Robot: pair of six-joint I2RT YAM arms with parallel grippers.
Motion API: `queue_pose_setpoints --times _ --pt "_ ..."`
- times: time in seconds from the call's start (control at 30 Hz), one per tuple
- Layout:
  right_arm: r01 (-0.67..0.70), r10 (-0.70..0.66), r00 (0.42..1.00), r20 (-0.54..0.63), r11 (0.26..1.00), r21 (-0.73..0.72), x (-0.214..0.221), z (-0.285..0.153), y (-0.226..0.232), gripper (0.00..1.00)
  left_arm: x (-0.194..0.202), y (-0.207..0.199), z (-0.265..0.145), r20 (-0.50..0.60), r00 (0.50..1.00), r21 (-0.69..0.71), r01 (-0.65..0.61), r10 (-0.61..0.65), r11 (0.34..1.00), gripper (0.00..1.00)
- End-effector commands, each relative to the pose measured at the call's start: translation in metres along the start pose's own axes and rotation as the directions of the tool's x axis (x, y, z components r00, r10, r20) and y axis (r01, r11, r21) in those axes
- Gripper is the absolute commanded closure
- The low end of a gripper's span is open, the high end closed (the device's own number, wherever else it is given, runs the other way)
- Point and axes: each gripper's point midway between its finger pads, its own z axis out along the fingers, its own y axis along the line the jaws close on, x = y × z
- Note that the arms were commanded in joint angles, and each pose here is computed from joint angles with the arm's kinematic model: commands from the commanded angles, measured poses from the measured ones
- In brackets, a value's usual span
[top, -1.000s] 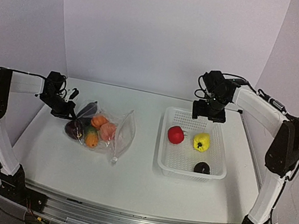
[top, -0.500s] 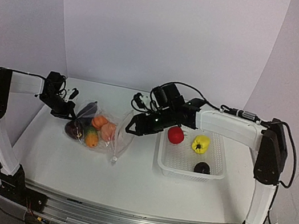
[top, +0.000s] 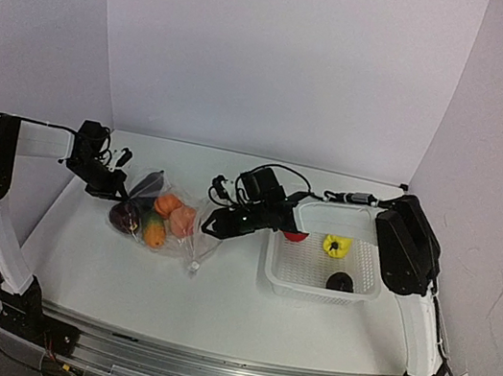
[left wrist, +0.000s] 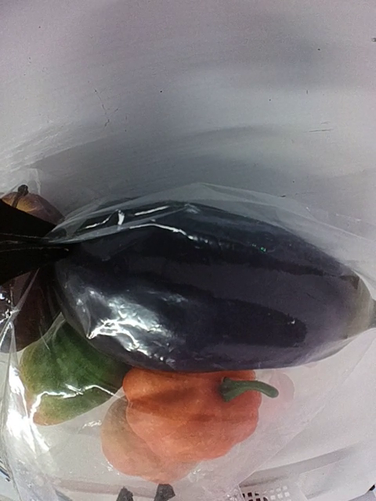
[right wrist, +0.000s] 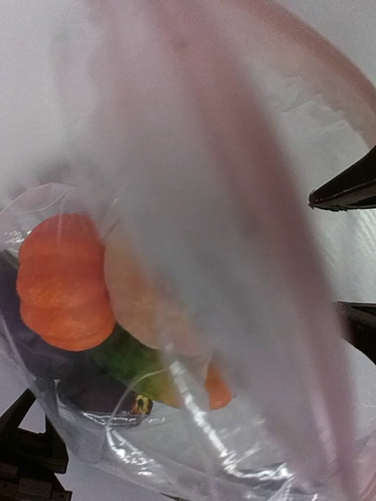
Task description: Open the zip-top bag and remove the fake food
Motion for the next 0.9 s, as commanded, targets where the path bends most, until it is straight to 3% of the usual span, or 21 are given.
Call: queue_pose_setpoints --times 0.0,0.27,0.37,0.67,0.8,0.87 --pt "0.109 -0.094 0.983 0.16 0.99 -0.086 -0.045 0.005 0.039 0.51 0.018 -0.001 0.002 -0.056 0.998 0.006 0.024 -0.024 1.0 1.0" --pt "0.126 -0.131 0.97 0.205 0.991 0.039 -0.048 0.037 0.029 0.12 0.019 -0.006 0.003 -0.061 0.998 0.042 0.023 -0.02 0.999 1.0" --pt "0.145 -0.153 0.963 0.221 0.988 0.054 -0.051 0.047 0.028 0.1 0.019 -0.011 0.003 -0.062 0.998 0.066 0.024 -0.02 0.998 1.0" --pt "0.181 -0.186 0.969 0.164 0.982 0.044 -0.018 0.088 0.032 0.09 0.022 -0.014 0.005 -0.074 0.997 0.092 0.026 -0.02 0.995 1.0" --pt "0.176 -0.182 0.97 0.162 0.983 0.052 -0.016 0.089 0.029 0.24 0.022 -0.015 0.006 -0.078 0.997 0.095 0.028 -0.02 0.995 1.0" --pt "0.188 -0.194 0.966 0.169 0.981 0.05 -0.02 0.083 0.033 0.36 0.022 -0.015 0.006 -0.08 0.997 0.097 0.029 -0.021 0.995 1.0"
